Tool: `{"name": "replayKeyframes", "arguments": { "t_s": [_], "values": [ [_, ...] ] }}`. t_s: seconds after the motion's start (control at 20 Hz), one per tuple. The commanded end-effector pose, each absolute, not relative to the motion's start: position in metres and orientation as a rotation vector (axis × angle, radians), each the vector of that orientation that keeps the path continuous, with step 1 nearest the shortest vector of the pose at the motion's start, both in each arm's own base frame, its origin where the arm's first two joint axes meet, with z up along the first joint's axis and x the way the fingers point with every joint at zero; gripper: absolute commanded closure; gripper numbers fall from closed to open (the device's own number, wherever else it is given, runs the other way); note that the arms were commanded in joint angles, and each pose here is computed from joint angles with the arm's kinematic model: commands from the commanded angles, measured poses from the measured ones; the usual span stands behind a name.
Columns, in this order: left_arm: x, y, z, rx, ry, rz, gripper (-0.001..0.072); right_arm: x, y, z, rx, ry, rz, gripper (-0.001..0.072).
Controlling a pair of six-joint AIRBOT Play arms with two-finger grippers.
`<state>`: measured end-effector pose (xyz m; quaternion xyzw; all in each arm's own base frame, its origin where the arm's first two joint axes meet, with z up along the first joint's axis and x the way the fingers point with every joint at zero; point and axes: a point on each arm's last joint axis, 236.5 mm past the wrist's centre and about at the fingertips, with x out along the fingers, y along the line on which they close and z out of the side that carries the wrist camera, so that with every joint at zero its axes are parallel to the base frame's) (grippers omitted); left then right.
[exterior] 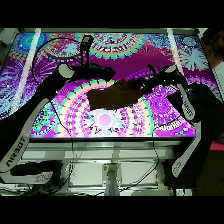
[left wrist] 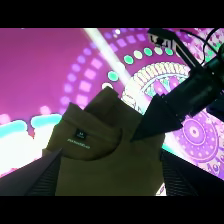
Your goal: Fold the clothes and pants, and hang the long-sleeved shirts on hangers.
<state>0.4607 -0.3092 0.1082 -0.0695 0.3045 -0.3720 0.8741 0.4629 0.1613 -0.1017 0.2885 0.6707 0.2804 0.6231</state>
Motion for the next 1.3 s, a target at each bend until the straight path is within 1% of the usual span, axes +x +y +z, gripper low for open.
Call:
{"name": "replayKeyframes", "arguments": {
  "t_s": [0.0, 0.25, 0.3, 0.35, 0.4, 0.45, 0.5, 0.55, 0.7, 0.85, 1.05, 1.15, 1.25],
  "values": [
    [0.461, -0.309, 0.108, -0.145, 0.635, -0.777, 0.0006, 0.449, 0.179, -0.096, 0.66, 1.57, 0.742, 0.0023],
    [0.461, -0.309, 0.109, -0.145, 0.635, -0.777, 0.0006, 0.424, 0.219, -0.113, 0.471, 1.63, 0.78, 0.0029],
    [0.461, -0.309, 0.109, -0.145, 0.635, -0.777, 0.0006, 0.419, 0.227, -0.117, 0.427, 1.64, 0.787, 0.0042],
    [0.461, -0.309, 0.109, -0.145, 0.635, -0.777, 0.0006, 0.413, 0.235, -0.121, 0.375, 1.648, 0.793, 0.0091],
    [0.461, -0.309, 0.109, -0.145, 0.635, -0.777, 0.0006, 0.407, 0.244, -0.125, 0.319, 1.653, 0.798, 0.0161],
    [0.461, -0.309, 0.109, -0.145, 0.635, -0.777, 0.0006, 0.401, 0.253, -0.129, 0.268, 1.656, 0.806, 0.025],
    [0.461, -0.309, 0.109, -0.145, 0.635, -0.777, 0.0006, 0.396, 0.26, -0.132, 0.228, 1.662, 0.814, 0.045],
    [0.461, -0.309, 0.109, -0.145, 0.635, -0.777, 0.0006, 0.391, 0.268, -0.133, 0.2, 1.66, 0.831, 0.0697],
    [0.461, -0.309, 0.109, -0.145, 0.634, -0.776, 0.0006, 0.398, 0.279, -0.125, 0.179, 1.603, 0.839, 0.0697],
    [0.462, -0.308, 0.109, -0.146, 0.633, -0.773, 0.0006, 0.434, 0.261, -0.09, 0.149, 1.49, 0.789, 0.0697],
    [0.462, -0.307, 0.11, -0.146, 0.631, -0.773, 0.0006, 0.498, 0.191, -0.013, 0.094, 1.295, 0.588, 0.0698],
    [0.462, -0.307, 0.11, -0.146, 0.631, -0.773, 0.0006, 0.519, 0.146, 0.034, 0.101, 1.202, 0.492, 0.0698],
    [0.462, -0.307, 0.11, -0.146, 0.631, -0.773, 0.0006, 0.529, 0.097, 0.077, 0.115, 1.126, 0.394, 0.0698]
  ]
}}
